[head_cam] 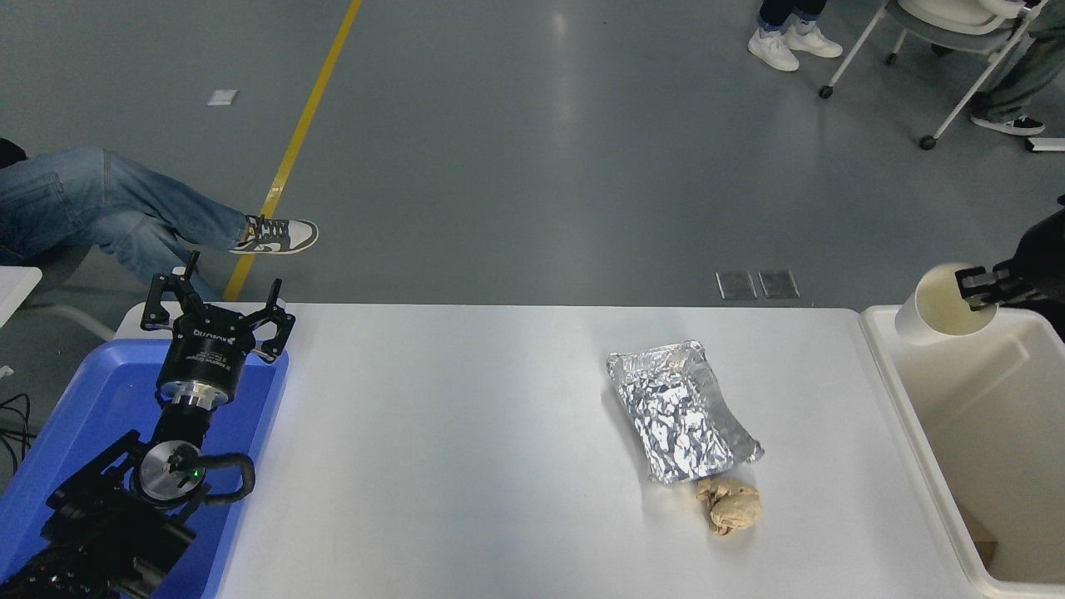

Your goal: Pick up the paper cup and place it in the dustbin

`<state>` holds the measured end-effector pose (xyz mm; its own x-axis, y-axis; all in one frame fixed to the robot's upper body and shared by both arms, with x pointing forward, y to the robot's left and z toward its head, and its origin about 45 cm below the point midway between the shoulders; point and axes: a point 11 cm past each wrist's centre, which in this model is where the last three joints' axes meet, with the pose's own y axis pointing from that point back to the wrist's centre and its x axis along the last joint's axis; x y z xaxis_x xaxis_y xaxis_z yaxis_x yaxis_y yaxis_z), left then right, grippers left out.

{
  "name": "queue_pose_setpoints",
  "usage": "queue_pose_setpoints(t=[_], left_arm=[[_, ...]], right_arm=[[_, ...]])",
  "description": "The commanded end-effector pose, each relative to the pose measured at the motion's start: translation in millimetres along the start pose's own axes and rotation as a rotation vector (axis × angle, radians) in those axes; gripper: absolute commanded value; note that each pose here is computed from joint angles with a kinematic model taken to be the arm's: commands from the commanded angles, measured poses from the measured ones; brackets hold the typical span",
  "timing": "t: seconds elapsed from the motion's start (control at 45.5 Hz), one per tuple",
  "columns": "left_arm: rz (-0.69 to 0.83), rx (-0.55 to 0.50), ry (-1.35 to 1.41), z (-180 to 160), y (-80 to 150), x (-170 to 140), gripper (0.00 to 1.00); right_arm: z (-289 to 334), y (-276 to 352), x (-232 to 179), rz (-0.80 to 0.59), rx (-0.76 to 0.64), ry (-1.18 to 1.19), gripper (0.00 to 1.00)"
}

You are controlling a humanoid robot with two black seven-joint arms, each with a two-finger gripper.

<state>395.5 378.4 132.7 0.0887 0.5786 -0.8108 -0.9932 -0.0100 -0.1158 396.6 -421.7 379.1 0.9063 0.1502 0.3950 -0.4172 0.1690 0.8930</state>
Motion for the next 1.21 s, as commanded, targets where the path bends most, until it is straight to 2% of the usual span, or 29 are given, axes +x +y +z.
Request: queue_pose_setpoints(t=[0.0, 0.308, 0.615, 0.725, 0.879, 1.187], left_arm=[[0.0, 0.001, -0.001, -0.1, 0.1, 0.0, 1.0], [0.0, 0.001, -0.001, -0.1, 0.0, 0.0, 1.0], [0.0, 0.0, 0.0, 0.0, 0.1, 0.1, 1.0], [-0.001, 0.0, 0.001, -0.1, -0.1, -0.3, 1.0], [-0.001, -0.001, 0.001, 0.1, -0.1, -0.3, 1.0], [0.0, -0.002, 0.0, 0.2, 0.1, 0.1, 1.0]], right_arm=[[-10.2, 61.6, 24.1, 0.024, -0.007, 0.037, 0.0], [-2.1, 67.1, 15.8, -0.008, -0.034, 0.016, 0.0], [94.6, 40.7, -14.3, 0.005, -0.159, -0.215, 0.0], [147.9, 23.0, -41.5, 0.02, -0.229, -0.318, 0.0], [188.4, -18.9, -81.6, 0.058, -0.282, -0.394, 0.0], [197.1, -120.8, -173.3, 0.106, -0.283, -0.609, 0.0]])
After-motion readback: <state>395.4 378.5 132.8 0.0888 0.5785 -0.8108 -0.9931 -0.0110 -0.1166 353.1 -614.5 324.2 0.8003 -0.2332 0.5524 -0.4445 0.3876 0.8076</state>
